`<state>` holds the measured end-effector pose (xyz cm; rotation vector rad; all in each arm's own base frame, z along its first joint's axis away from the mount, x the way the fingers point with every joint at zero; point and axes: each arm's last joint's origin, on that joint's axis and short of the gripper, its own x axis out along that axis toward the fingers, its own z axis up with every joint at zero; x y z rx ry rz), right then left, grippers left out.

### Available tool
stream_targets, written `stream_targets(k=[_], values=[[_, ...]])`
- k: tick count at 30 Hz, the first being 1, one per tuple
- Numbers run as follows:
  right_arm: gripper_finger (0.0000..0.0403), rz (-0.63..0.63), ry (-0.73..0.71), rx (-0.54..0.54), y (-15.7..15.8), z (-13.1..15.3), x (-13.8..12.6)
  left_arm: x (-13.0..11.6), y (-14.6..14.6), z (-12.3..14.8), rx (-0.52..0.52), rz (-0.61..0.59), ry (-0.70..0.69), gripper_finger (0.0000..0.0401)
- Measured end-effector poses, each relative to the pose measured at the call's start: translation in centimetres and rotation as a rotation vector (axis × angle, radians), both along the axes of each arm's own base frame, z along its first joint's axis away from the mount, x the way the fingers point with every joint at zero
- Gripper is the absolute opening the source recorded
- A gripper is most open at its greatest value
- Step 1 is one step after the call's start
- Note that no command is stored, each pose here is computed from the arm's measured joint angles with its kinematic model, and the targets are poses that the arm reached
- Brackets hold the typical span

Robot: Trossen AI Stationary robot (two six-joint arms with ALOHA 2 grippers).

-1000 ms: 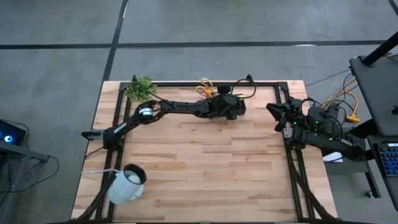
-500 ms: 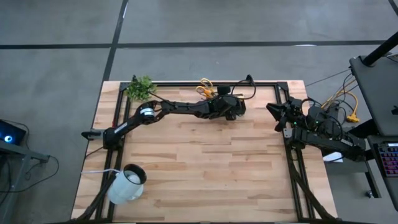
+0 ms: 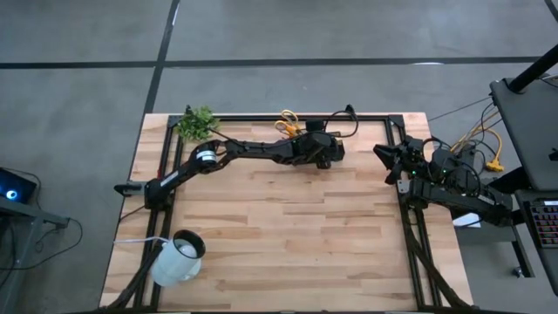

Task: Pick and place office supplies into organizer
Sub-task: Put the sticky note into the desk organizer

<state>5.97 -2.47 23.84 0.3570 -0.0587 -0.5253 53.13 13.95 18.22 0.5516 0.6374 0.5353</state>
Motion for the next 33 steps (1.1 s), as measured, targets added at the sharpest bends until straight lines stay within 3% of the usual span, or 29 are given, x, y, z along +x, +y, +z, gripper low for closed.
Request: stream_targets(k=[10,16,23,33], values=[[0.0057,0.0,-0.001,0.002,0.0,0.0,0.0,-0.1,-0.4,-0.3,-0.017,-0.01,0.041,0.0041],[0.0057,0.0,-0.001,0.002,0.0,0.0,0.0,-0.3,-0.8,-0.8,-0.12,0.027,0.029,0.0041],[0.0057,0.0,-0.003,0.001,0.0,0.0,0.0,-0.4,-0.9,0.6,-0.184,0.0,-0.033,0.0043],[0.0057,0.0,-0.004,0.001,0.0,0.0,0.0,-0.4,-0.8,1.1,-0.201,-0.029,-0.048,0.0121]])
